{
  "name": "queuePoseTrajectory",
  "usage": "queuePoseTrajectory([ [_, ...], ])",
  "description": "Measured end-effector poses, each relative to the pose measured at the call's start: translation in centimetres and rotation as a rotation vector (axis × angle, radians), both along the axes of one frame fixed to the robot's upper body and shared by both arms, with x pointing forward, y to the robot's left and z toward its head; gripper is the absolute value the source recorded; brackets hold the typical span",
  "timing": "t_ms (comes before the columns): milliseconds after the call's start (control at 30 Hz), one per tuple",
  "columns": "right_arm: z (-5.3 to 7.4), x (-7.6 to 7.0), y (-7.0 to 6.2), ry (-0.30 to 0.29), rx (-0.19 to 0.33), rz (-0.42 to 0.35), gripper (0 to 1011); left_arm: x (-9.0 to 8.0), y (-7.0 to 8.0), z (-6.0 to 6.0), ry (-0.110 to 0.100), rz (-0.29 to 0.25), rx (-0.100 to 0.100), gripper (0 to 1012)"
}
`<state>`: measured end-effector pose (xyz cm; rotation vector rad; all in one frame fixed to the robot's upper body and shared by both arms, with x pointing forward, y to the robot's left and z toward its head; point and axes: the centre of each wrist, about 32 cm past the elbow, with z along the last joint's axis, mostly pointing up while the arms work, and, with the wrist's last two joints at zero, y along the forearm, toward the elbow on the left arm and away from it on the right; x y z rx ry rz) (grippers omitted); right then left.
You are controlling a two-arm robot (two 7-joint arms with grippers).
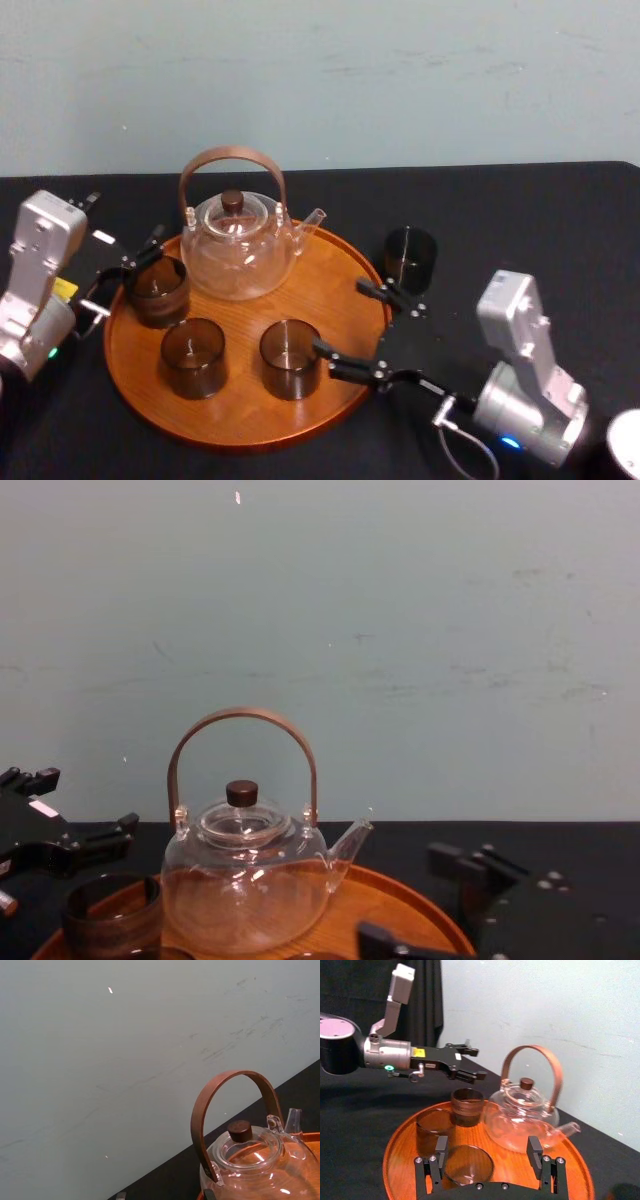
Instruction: Pick up the glass from the table and place it on the tray.
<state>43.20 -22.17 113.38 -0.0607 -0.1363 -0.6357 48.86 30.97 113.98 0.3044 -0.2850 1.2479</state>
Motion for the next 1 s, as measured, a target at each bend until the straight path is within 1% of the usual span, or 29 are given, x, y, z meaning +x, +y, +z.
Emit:
queuePoseTrajectory([
  [133, -0.1, -0.7, -1.3, -0.001, 0.006, -0.037, 1002, 0.0, 0.0, 0.0, 0.000, 0.000, 0.000, 1001],
  [333, -0.3, -1.4, -2.7, -0.001, 0.012, -0.090, 1002, 0.0, 0.0, 0.0, 0.000, 0.000, 0.000, 1001],
  [700, -1.0, -2.3, -4.6, 0.006, 0.004, -0.194, 1002, 0.0, 0.0, 0.0, 0.000, 0.000, 0.000, 1001],
  [1000, -1.7, -2.7, -5.7, 0.026, 0.007, -0.255, 1002, 0.0, 0.0, 0.0, 0.000, 0.000, 0.000, 1001],
])
